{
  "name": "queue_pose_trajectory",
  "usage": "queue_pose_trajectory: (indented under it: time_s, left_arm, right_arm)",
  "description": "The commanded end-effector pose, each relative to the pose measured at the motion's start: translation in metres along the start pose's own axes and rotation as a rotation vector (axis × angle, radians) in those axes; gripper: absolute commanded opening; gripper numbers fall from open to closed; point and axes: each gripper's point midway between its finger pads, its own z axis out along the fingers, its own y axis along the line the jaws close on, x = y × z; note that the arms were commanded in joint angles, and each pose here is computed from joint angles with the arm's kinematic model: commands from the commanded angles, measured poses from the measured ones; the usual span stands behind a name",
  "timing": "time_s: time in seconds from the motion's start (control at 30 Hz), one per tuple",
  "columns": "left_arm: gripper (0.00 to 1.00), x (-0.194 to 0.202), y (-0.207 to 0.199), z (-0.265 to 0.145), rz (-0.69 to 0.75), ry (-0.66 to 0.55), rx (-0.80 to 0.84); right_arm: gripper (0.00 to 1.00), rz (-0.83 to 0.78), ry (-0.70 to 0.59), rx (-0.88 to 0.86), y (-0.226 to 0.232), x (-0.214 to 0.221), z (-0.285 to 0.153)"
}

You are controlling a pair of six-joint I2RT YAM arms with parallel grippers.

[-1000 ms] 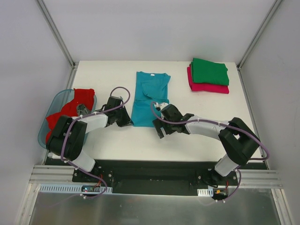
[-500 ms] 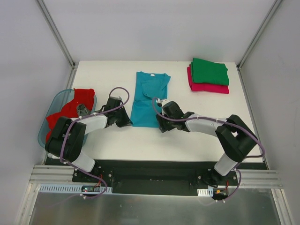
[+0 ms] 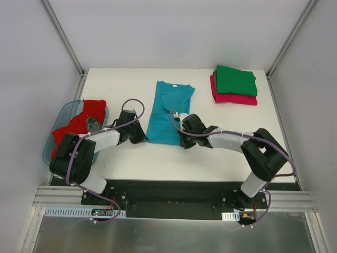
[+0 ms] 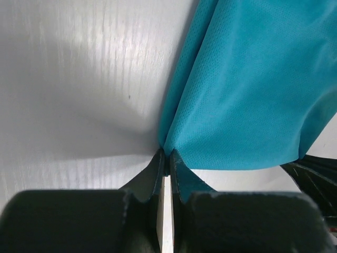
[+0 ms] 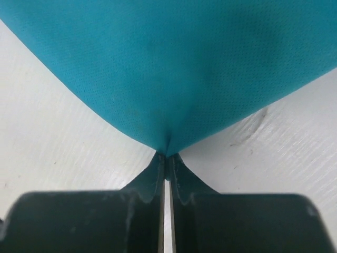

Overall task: Fold and stack the t-shirts
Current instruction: Grab one side of the 2/3 rectangular tshirt with both arms, then fold the long partially folded tshirt into a neat square

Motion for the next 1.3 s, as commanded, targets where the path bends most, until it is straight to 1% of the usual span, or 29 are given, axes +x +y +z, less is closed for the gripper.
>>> queue_pose_trajectory:
  time_s: [0.0, 0.07, 0.17, 0.3, 0.43, 0.53, 0.63, 0.77, 0.9, 1.13, 1.27]
  left_arm:
    - [0.0, 0.009, 0.001, -0.021, -0.014, -0.03, 0.016]
    - [0.0, 0.01, -0.005, -0.041, -0.009, -0.072, 0.062]
    - [0.0, 0.016, -0.012, -0.07, 0.004, -0.107, 0.116]
    - [0.0, 0.021, -0.021, -0.113, 0.022, -0.195, 0.204]
    - [0.0, 0.032, -0.043, -0.157, 0.072, -0.254, 0.373]
    - [0.0, 0.037, -0.046, -0.184, 0.086, -0.298, 0.419]
    - [0.0, 0.04, -0.051, -0.204, 0.1, -0.33, 0.46]
    - [0.0, 0.04, -0.055, -0.217, 0.104, -0.356, 0.484]
    - [0.0, 0.036, -0.053, -0.216, 0.106, -0.362, 0.462]
    - [0.0, 0.02, -0.053, -0.205, 0.076, -0.365, 0.389]
    - [0.0, 0.007, -0.061, -0.194, 0.068, -0.374, 0.389]
  right_arm:
    - [0.01, -0.007, 0.098, -0.09, 0.025, 0.027, -0.024]
    - [0.01, 0.012, 0.076, -0.151, 0.045, 0.025, -0.045]
    - [0.01, 0.064, 0.055, -0.307, 0.079, 0.023, -0.079]
    - [0.01, 0.112, 0.067, -0.485, 0.111, 0.029, -0.124]
    - [0.01, 0.091, 0.046, -0.649, 0.143, 0.029, -0.171]
    - [0.01, 0.064, 0.031, -0.767, 0.165, 0.029, -0.206]
    - [0.01, 0.07, 0.027, -0.846, 0.176, 0.032, -0.226]
    - [0.01, 0.105, -0.002, -0.866, 0.176, 0.034, -0.228]
    - [0.01, 0.139, -0.038, -0.862, 0.174, 0.034, -0.219]
    - [0.01, 0.213, -0.13, -0.722, 0.145, 0.029, -0.191]
    - [0.01, 0.302, -0.141, -0.666, 0.12, 0.026, -0.178]
